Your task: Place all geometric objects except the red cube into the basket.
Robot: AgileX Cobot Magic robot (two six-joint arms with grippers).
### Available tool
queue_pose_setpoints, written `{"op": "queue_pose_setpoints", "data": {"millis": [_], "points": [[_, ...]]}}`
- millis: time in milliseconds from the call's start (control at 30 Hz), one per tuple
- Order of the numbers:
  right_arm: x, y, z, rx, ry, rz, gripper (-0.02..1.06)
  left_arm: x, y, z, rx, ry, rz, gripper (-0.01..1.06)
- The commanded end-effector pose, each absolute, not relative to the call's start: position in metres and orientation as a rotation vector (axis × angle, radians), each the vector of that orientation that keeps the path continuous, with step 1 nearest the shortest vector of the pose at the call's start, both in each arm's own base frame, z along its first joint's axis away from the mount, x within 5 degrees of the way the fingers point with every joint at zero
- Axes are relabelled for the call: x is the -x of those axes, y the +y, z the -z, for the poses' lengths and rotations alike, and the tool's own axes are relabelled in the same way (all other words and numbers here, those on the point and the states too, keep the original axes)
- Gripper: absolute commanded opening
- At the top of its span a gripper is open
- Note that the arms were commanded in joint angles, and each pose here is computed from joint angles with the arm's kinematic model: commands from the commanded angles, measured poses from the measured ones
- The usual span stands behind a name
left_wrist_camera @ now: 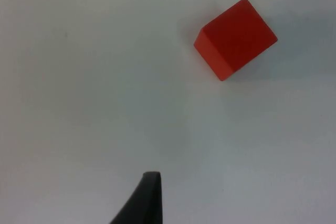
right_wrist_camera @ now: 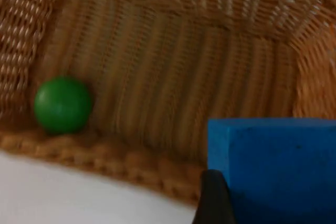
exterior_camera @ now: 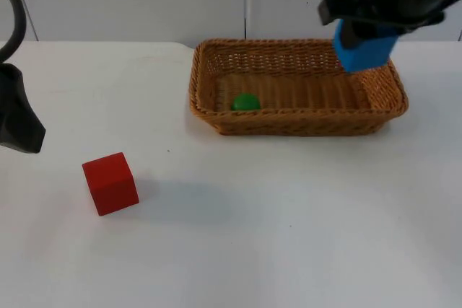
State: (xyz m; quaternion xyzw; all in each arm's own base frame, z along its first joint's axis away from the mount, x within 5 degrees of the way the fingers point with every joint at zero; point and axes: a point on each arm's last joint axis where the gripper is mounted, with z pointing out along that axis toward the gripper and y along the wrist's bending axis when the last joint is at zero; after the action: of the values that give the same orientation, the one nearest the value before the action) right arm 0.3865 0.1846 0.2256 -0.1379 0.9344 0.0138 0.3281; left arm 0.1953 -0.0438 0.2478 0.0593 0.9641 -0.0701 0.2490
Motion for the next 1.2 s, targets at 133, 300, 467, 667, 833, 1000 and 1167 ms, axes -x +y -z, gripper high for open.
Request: {"op": "queue_pose_setpoints", "data": {"millis": [133, 300, 467, 667, 833, 1000, 1167], "points": [[-0.436, 0.211, -0.194, 0.372, 2.407, -0.066, 0.0, -0.194, -0.043, -0.248, -0.152, 2.621, 0.192, 1.05], [-0.453, 0.22, -0.167, 0.38, 2.416, -0.067, 0.0, -0.194, -0.043, -0.248, -0.152, 2.621, 0.192, 1.05], [-0.456, 0.222, -0.141, 0.392, 2.446, -0.062, 0.0, -0.194, -0.043, -0.248, -0.152, 2.621, 0.192, 1.05], [-0.457, 0.222, -0.136, 0.393, 2.458, -0.059, 0.38, -0.194, -0.043, -0.248, -0.152, 2.621, 0.192, 1.05], [-0.456, 0.222, -0.139, 0.378, 2.456, -0.065, 0.91, -0.194, -0.043, -0.248, -0.152, 2.621, 0.192, 1.05], [-0.453, 0.22, -0.173, 0.357, 2.415, -0.075, 1.05, -0.194, -0.043, -0.248, -0.152, 2.621, 0.192, 1.05], [-0.438, 0.212, -0.235, 0.312, 2.364, -0.087, 1.05, -0.194, -0.043, -0.248, -0.152, 2.619, 0.192, 1.05]]}}
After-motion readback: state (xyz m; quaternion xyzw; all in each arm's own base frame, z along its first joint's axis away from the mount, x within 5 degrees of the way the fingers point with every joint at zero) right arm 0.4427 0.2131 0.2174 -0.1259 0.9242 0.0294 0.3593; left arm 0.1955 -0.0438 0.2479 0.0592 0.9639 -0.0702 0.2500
